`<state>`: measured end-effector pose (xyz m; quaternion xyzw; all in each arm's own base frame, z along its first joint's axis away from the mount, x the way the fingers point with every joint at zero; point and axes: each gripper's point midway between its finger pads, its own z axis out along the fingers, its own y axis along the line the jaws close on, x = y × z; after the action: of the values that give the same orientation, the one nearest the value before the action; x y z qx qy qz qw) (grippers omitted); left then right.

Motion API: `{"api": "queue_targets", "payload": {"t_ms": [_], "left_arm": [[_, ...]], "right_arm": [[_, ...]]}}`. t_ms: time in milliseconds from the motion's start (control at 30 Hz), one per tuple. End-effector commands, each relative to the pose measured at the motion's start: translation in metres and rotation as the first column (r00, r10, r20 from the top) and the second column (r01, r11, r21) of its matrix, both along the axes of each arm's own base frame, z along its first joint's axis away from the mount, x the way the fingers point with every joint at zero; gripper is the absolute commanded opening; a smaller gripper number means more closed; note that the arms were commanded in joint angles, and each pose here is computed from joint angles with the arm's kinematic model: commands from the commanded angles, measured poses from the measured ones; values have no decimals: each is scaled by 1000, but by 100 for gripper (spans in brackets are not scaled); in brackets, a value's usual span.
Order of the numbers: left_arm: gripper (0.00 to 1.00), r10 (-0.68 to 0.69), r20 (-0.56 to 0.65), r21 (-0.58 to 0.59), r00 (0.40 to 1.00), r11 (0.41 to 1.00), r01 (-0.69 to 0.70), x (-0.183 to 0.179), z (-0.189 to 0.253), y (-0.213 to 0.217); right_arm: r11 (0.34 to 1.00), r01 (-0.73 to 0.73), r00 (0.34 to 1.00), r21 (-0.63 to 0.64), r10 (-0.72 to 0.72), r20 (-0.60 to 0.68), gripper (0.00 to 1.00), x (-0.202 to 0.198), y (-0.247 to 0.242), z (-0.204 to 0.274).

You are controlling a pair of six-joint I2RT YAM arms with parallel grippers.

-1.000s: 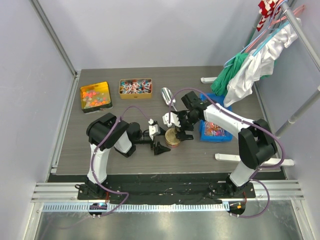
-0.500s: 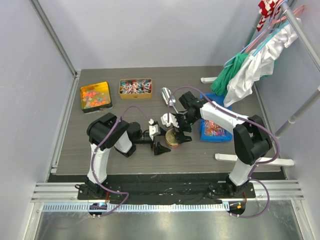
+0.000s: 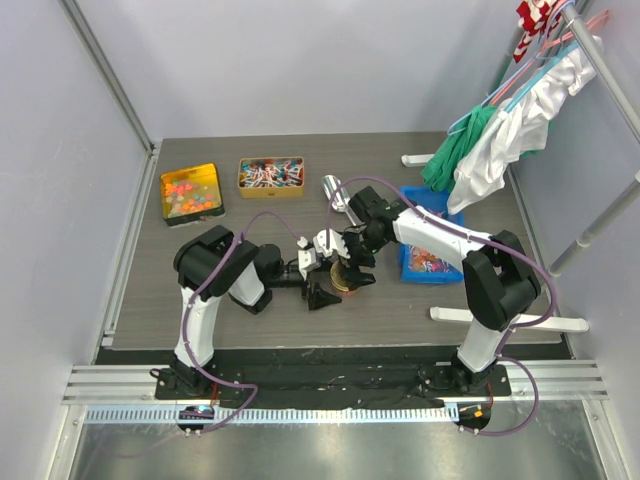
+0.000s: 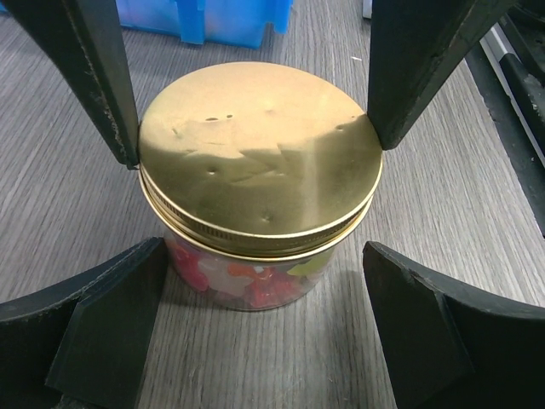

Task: Pack the candies
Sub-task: Screw the bottle lid onto the packing bottle.

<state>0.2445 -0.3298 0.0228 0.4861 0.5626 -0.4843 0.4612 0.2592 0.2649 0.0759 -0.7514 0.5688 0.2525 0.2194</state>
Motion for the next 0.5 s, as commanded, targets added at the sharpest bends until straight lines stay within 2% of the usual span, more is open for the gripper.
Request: {"api": "queue_targets", "payload": {"t_ms": [0,33,100,467], "left_arm": [[100,-54,81,-77,995,995,60,-7,19,-6],[100,-54,79,-75,995,995,60,-7,18,-6],[100,-54,81,-77,995,995,60,-7,19,-7],[100,-55,80,-76,995,995,61,-7,19,-6]], "right_arm": [[1000,17,1000,11,-17,25,78,8,7,-1],[1000,15,1000,7,-15,26,73,7,7,-2],[1000,19,1000,-1,-19,18,68,7,7,-5],[997,61,998,42,-60,-27,65,4,33,1]]}}
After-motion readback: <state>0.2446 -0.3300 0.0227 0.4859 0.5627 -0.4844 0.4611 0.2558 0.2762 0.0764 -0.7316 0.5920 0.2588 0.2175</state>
